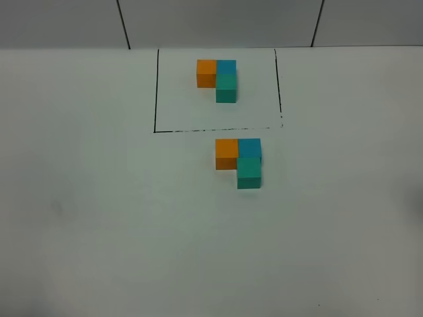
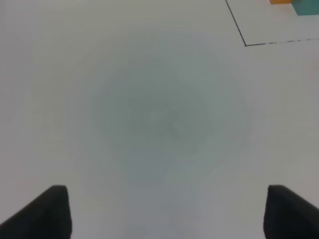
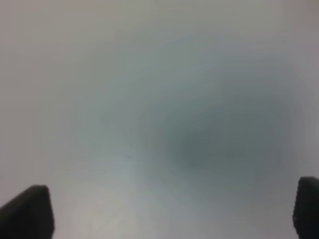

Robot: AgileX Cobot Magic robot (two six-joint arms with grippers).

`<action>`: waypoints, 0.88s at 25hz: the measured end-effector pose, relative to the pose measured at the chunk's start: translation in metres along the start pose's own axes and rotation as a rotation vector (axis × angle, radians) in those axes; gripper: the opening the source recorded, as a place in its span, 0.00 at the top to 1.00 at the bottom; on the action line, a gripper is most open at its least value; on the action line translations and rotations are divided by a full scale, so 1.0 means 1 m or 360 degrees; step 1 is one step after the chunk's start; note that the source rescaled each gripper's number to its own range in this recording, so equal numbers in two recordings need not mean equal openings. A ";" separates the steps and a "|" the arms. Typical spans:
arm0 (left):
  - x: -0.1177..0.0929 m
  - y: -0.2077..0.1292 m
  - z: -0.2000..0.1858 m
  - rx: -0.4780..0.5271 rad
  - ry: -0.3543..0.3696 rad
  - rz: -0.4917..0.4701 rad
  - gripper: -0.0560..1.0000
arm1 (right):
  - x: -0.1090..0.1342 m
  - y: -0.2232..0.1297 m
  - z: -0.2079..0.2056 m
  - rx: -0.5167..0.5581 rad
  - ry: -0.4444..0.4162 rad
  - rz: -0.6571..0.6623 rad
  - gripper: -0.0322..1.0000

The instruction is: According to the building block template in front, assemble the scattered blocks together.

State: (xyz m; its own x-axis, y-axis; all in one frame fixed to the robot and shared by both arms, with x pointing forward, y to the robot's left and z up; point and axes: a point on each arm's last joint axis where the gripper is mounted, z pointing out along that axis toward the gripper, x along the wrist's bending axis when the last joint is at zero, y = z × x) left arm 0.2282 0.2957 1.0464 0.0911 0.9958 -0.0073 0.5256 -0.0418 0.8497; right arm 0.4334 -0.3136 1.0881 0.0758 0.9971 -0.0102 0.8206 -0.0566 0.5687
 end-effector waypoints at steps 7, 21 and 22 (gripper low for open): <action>0.000 0.000 0.000 0.0000 0.0000 0.0000 0.30 | 0.000 -0.065 -0.045 -0.0109 0.0003 0.0070 0.06; 0.000 0.000 0.000 0.0000 0.0000 0.0000 0.30 | 0.001 -0.160 -0.067 -0.0483 0.0041 0.0108 0.06; 0.000 0.000 0.000 0.0000 0.0000 0.0000 0.30 | 0.001 -0.163 -0.069 -0.0517 0.0042 0.0108 0.06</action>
State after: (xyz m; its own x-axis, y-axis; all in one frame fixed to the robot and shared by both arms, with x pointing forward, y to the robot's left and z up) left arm 0.2282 0.2957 1.0464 0.0911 0.9958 -0.0073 0.5256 -0.0418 0.8497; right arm 0.2604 -0.2996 1.0519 0.1062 0.9928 0.0555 0.5905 -0.1079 0.7998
